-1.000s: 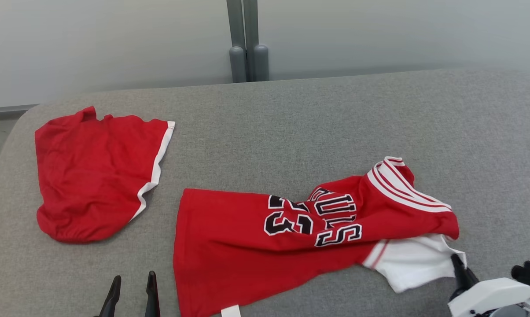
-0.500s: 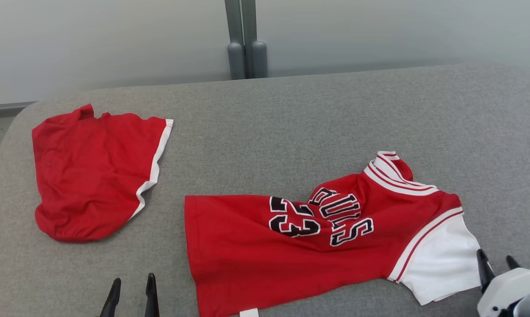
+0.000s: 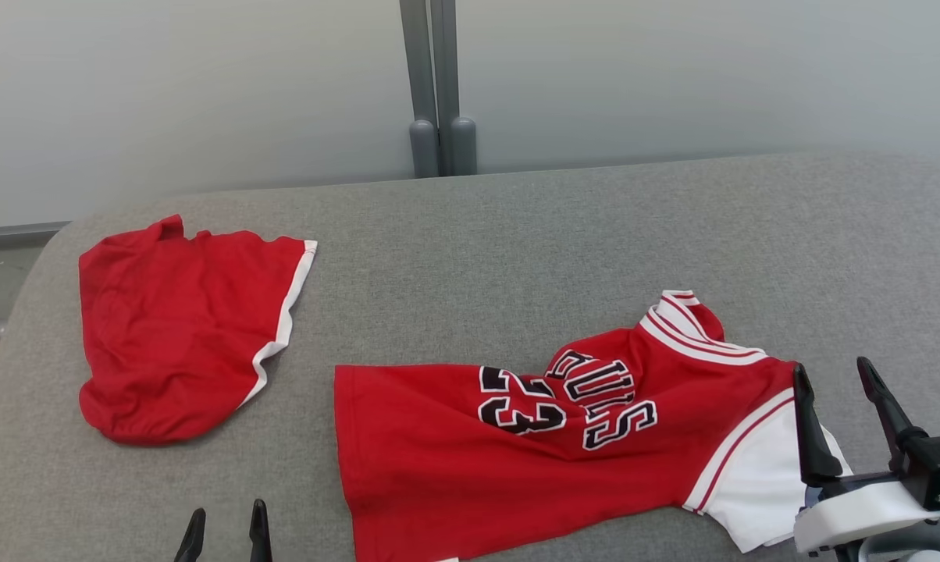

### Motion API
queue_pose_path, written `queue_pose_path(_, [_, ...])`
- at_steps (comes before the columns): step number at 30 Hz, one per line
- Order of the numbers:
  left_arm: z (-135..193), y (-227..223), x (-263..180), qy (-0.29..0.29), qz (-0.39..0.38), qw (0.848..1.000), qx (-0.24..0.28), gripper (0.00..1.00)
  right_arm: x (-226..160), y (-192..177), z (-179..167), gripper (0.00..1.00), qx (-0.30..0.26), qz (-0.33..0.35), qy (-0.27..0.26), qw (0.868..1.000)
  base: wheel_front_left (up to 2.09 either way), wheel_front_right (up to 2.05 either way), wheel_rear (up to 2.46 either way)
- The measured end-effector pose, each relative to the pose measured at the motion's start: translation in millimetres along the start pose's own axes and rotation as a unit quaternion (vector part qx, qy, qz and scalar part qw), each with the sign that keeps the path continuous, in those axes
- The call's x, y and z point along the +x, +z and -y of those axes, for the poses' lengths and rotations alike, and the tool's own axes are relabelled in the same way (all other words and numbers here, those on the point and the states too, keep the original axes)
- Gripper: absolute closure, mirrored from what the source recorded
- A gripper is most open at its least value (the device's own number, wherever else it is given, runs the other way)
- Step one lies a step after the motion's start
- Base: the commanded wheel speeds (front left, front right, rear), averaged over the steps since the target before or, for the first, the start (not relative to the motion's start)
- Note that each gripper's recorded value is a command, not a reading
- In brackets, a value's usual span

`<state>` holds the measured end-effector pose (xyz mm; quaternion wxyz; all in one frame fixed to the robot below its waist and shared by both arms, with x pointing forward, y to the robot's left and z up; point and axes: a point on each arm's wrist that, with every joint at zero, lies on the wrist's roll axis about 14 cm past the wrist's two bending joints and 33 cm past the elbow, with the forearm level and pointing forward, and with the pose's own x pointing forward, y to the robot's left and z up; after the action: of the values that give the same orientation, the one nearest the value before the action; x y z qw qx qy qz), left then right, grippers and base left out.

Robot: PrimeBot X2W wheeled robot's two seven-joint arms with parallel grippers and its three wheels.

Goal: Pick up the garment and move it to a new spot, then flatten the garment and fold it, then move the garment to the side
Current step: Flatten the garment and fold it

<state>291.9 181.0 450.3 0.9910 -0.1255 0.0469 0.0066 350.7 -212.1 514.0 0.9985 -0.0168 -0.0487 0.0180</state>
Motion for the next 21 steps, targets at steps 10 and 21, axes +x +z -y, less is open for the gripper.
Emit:
queue_pose_path(10, [5,23,19,-0.012,0.039,0.999,-0.005,0.00,4,7,-51,0.00,0.018,0.014,0.059,0.998,0.00,0.00,0.00])
queue_pose_path(21, [18,22,20,-0.035,0.038,0.999,-0.007,0.00,0,1,-43,0.00,0.016,0.004,0.043,0.999,0.00,0.00,0.00])
